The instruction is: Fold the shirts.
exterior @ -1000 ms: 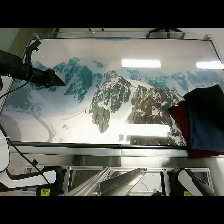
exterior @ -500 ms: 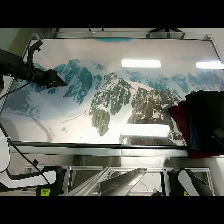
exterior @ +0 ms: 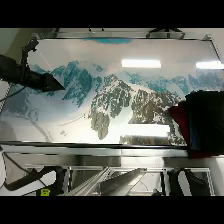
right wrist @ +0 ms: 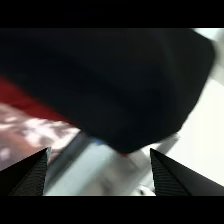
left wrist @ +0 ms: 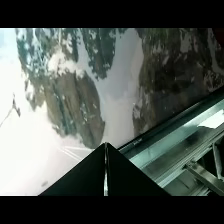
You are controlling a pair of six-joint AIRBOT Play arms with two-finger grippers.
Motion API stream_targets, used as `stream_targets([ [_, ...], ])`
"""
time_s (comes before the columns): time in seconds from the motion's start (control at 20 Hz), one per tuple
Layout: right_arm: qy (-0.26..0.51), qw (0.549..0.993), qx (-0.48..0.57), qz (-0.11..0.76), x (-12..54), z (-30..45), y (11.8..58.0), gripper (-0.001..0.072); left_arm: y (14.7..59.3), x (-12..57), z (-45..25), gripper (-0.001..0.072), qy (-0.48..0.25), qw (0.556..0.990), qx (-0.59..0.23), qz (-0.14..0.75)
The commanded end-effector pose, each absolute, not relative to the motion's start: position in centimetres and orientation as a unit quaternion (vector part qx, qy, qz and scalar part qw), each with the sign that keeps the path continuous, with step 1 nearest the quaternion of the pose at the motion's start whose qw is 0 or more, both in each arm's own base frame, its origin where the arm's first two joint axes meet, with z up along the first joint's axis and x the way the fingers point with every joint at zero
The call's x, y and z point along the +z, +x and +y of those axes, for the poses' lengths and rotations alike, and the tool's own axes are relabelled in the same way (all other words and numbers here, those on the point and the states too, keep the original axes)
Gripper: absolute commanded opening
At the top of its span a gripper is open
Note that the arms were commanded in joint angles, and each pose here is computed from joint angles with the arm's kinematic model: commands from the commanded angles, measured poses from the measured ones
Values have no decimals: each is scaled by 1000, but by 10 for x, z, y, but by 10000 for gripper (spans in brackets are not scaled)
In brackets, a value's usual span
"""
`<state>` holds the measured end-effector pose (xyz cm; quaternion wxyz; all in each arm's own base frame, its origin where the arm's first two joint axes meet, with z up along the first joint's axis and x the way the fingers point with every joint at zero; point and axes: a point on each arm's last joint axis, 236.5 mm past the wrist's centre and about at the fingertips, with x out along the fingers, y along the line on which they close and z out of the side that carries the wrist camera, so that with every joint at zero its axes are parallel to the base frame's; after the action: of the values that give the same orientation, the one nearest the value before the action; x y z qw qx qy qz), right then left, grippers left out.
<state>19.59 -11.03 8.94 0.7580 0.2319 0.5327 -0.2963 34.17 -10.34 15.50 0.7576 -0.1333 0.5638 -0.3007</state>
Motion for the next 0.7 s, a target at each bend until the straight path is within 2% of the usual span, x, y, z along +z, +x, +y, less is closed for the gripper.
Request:
stream_targets([
  [0.0, 249, 849, -129, 448, 121, -27, 235, 704, 291, 135, -110, 20, -128, 754, -289, 576],
  [0.05, 260, 857, -88, 436, 119, -4, 240, 704, 271, 119, -115, 20, -133, 751, -285, 581],
  [0.15, 280, 842, -16, 460, 95, 42, 234, 703, 228, 81, -122, 20, -142, 746, -275, 590],
  [0.2, 285, 825, 12, 487, 76, 62, 225, 660, 203, 60, -126, 20, -149, 738, -271, 599],
  [0.25, 285, 808, 33, 515, 55, 79, 215, 397, 178, 42, -130, 20, -154, 730, -270, 609],
  [0.3, 283, 795, 48, 534, 37, 91, 208, 71, 156, 23, -132, 20, -163, 723, -263, 618],
  [0.35, 280, 787, 60, 546, 20, 101, 202, 19, 141, 8, -134, 19, -169, 718, -259, 623],
  [0.5, 270, 783, 84, 553, -3, 118, 196, 19, 113, -19, -135, 20, -177, 713, -253, 629],
  [0.65, 256, 789, 98, 549, -3, 121, 196, 19, 113, -11, -138, 20, -184, 730, -255, 607],
])
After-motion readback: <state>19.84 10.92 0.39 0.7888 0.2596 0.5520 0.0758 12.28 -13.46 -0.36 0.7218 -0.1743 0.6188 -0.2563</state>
